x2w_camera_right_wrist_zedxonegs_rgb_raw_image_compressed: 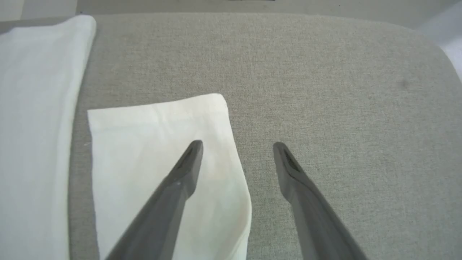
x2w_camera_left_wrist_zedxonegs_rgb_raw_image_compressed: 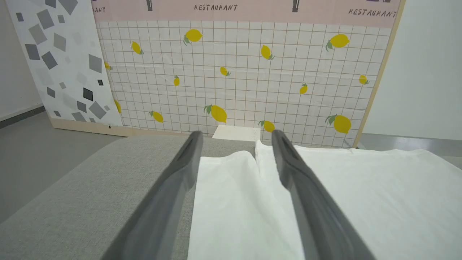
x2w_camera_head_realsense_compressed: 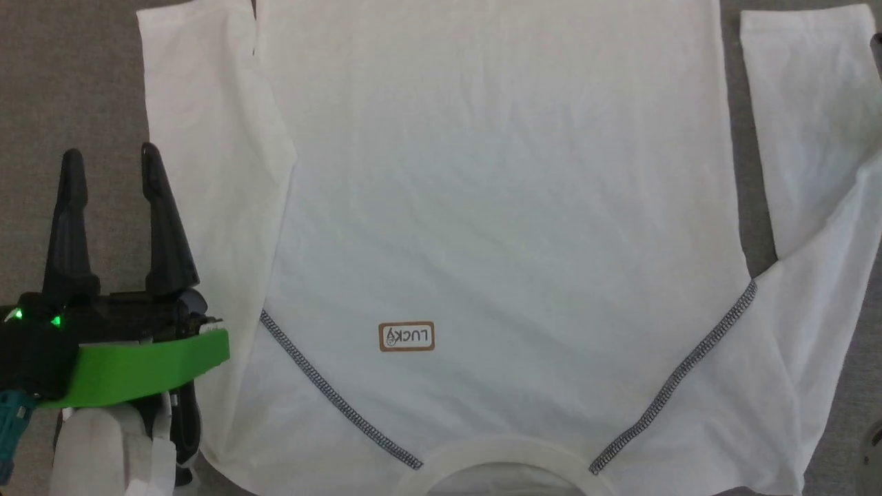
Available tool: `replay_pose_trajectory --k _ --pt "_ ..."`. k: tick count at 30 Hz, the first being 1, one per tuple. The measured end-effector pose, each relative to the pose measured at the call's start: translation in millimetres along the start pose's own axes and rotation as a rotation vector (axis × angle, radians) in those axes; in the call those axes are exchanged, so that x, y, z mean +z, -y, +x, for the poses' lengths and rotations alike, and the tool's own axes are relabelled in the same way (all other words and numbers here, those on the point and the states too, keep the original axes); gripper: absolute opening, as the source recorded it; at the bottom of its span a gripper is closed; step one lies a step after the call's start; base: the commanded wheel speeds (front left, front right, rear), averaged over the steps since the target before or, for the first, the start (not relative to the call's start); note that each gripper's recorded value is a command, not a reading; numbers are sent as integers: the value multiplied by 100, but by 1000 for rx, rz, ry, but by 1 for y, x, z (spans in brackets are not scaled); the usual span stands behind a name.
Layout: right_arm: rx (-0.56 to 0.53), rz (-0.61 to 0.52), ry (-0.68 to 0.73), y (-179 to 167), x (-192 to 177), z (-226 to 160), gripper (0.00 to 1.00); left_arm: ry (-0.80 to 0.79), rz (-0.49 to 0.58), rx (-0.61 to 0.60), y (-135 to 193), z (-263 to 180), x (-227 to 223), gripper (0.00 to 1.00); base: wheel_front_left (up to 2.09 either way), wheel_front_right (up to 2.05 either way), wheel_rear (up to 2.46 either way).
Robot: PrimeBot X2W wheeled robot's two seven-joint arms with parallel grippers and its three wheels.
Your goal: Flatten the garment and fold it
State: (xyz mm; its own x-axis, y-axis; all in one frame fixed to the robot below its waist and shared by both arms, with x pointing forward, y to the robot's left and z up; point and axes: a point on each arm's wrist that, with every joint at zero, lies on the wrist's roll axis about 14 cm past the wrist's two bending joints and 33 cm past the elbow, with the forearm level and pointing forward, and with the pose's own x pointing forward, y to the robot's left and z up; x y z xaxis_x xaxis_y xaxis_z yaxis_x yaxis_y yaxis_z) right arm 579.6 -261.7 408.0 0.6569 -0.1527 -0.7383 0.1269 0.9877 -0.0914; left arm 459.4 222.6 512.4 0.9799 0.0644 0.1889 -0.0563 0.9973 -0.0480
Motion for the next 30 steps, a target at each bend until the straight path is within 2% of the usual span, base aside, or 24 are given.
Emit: replay_pose_trajectory --k 4,8,9,11,16,19,23,30 --pt "-30 -77 -81 -1 -19 26 100 -38 3 24 -6 2 -19 100 0 0 0" --pt "-18 -92 -110 -8 -21 41 100 -75 16 41 -14 -2 -33 100 0 0 0" --pt "-17 -88 -119 -8 -21 42 43 -81 17 48 -16 -3 -34 100 0 0 0" --pt "-8 -76 -130 -10 -20 42 0 -88 18 57 -19 -5 -36 100 0 0 0" --pt "45 28 -62 -11 -10 31 0 -68 17 63 -22 -5 -27 100 0 0 0" --pt "43 100 12 9 -3 16 0 -54 7 59 -21 -6 -20 100 0 0 0" --pt "-18 196 96 61 1 -15 0 -33 4 60 -20 -9 -7 100 0 0 0" --pt "-179 286 144 155 -25 -82 0 2 -7 80 -23 -29 19 100 0 0 0"
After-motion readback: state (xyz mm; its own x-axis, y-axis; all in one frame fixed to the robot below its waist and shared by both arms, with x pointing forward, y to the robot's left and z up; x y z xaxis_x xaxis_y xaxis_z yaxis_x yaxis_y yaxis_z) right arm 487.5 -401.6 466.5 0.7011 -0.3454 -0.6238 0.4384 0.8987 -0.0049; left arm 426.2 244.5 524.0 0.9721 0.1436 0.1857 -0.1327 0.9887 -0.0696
